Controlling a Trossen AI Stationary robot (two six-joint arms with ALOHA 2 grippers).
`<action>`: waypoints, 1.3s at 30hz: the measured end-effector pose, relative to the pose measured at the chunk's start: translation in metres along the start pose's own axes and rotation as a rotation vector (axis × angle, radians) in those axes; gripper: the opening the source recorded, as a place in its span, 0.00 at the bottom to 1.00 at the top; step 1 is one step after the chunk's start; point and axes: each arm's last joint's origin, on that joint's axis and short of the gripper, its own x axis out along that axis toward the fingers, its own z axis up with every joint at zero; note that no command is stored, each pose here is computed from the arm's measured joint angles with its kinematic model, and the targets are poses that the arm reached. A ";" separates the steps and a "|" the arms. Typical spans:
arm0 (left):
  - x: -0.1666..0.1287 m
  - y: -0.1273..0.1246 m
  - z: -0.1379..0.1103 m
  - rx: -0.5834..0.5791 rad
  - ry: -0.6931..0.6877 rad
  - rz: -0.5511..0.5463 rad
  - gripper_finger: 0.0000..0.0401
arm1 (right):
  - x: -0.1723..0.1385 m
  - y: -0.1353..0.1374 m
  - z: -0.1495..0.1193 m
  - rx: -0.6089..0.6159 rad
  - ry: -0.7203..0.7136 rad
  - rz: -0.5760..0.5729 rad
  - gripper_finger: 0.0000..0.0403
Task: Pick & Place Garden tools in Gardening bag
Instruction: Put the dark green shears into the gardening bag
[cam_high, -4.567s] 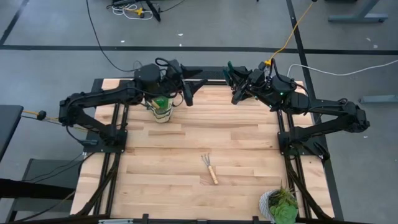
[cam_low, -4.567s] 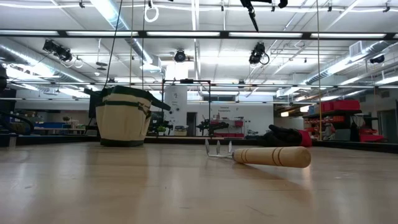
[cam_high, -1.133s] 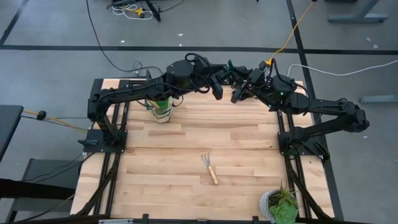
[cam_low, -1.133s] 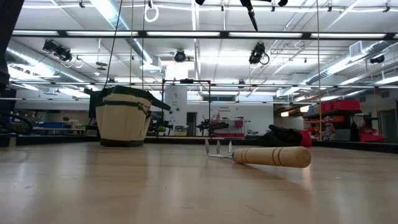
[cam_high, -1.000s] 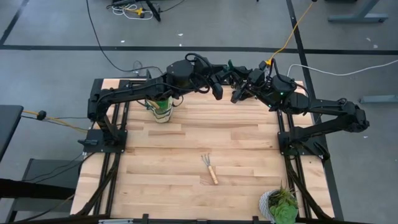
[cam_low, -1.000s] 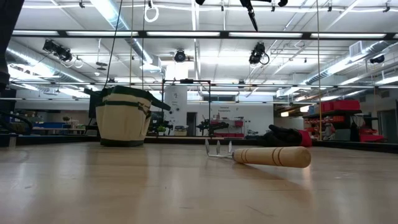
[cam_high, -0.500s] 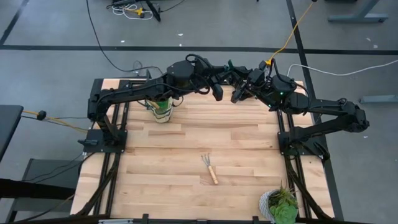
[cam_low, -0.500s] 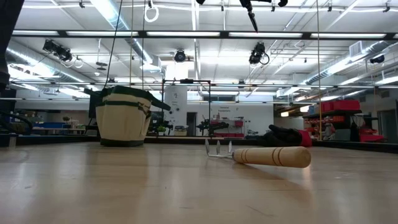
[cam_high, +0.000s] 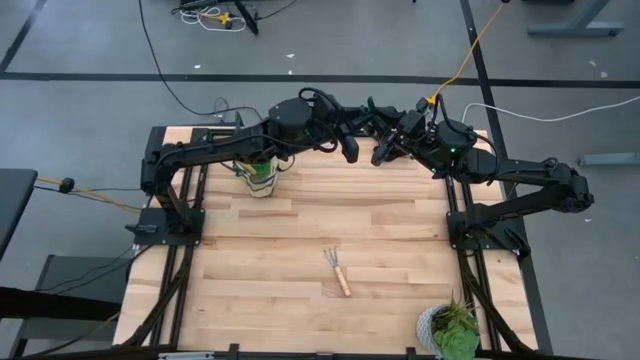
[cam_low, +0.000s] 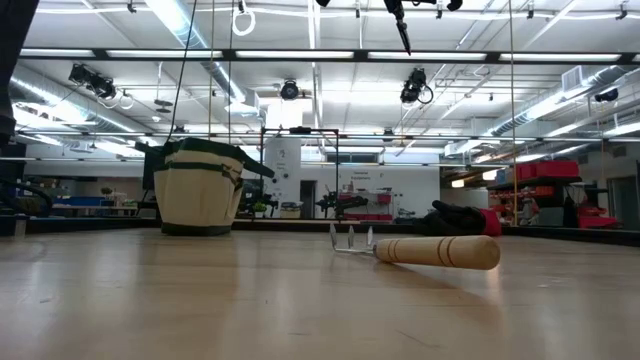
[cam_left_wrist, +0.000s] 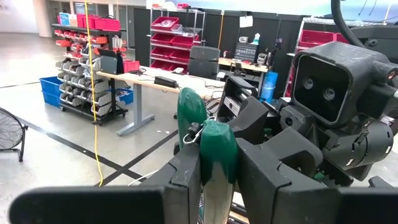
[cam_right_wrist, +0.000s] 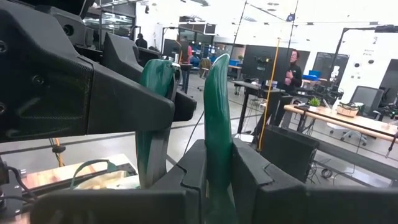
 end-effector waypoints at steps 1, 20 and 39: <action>0.000 0.000 0.000 0.000 0.000 0.000 0.23 | 0.000 0.000 0.000 0.000 0.000 0.000 0.11; 0.000 0.000 0.000 0.002 0.001 0.000 0.20 | 0.000 0.000 0.000 0.000 0.000 0.001 0.11; 0.000 -0.001 0.000 0.012 0.002 0.002 0.20 | 0.000 0.000 0.000 0.000 0.000 0.000 0.14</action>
